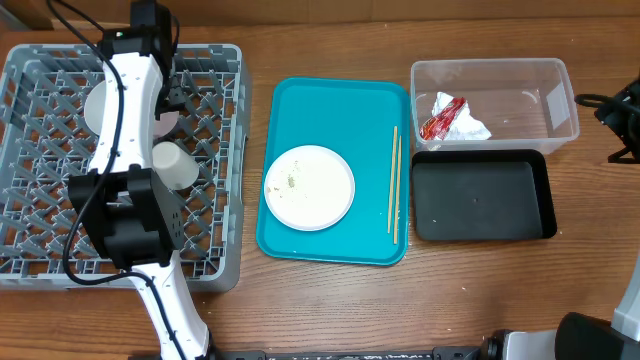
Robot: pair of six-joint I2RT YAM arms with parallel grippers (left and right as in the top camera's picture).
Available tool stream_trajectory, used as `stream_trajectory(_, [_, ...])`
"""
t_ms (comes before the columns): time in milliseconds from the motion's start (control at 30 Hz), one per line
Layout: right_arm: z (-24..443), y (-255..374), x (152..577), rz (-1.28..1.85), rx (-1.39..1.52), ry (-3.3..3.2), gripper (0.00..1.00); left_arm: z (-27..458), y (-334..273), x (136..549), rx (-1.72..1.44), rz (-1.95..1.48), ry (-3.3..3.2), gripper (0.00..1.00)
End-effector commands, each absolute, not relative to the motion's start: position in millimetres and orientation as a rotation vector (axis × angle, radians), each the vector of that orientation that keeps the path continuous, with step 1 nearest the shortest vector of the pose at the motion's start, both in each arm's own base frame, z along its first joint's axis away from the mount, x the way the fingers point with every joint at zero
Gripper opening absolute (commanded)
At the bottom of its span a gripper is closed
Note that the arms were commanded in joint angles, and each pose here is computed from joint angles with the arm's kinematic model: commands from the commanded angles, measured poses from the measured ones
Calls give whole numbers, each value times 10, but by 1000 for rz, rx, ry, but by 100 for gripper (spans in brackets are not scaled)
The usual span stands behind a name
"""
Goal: Sort waste into correct bins and load items into the dishwasher
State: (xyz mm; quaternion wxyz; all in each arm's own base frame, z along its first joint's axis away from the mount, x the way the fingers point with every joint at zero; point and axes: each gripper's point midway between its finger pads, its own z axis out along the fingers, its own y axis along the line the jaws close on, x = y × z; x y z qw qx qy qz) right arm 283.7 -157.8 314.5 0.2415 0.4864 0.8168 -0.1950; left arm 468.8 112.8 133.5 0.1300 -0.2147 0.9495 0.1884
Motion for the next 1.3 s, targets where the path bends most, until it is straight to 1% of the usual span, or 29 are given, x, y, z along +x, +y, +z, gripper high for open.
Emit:
stream_trajectory(0, [3173, -1591, 2824, -539, 1331, 2220, 100, 1357, 1199, 4694, -651, 533, 2745, 53])
stream_trajectory(100, [3173, -1591, 2824, -539, 1331, 2220, 100, 1336, 1219, 4686, -675, 492, 2751, 46])
stream_trajectory(133, [3172, -1591, 2823, -539, 1331, 2221, 100, 1326, 1226, 4683, -684, 470, 2755, 43])
stream_trajectory(200, [3173, -1591, 2824, -539, 1331, 2220, 100, 1304, 1288, 4665, -717, 421, 2762, 31])
stream_trajectory(300, [3172, -1591, 2823, -539, 1332, 2220, 100, 1286, 1352, 4644, -750, 377, 2765, 27])
stream_trajectory(333, [3172, -1591, 2824, -539, 1331, 2221, 100, 1280, 1375, 4637, -762, 360, 2766, 23])
stream_trajectory(400, [3172, -1591, 2823, -539, 1331, 2221, 100, 1273, 1442, 4608, -788, 347, 2766, 6])
stream_trajectory(433, [3173, -1591, 2824, -539, 1331, 2220, 100, 1267, 1451, 4599, -796, 331, 2770, 4])
stream_trajectory(600, [3173, -1591, 2824, -539, 1331, 2220, 100, 1238, 1352, 4614, -805, 187, 2789, 4])
stream_trajectory(733, [3172, -1591, 2824, -539, 1331, 2221, 100, 1328, 1189, 4668, -787, 37, 2782, 4])
stream_trajectory(933, [3173, -1591, 2824, -539, 1331, 2220, 100, 1773, 931, 4724, -727, -204, 2696, 4])
stream_trajectory(1100, [3171, -1591, 2823, -539, 1331, 2221, 100, 2241, 752, 4749, -566, -492, 2582, 4])
stream_trajectory(1267, [3173, -1591, 2824, -539, 1331, 2220, 100, 2543, 724, 4664, -435, -826, 2463, 4])
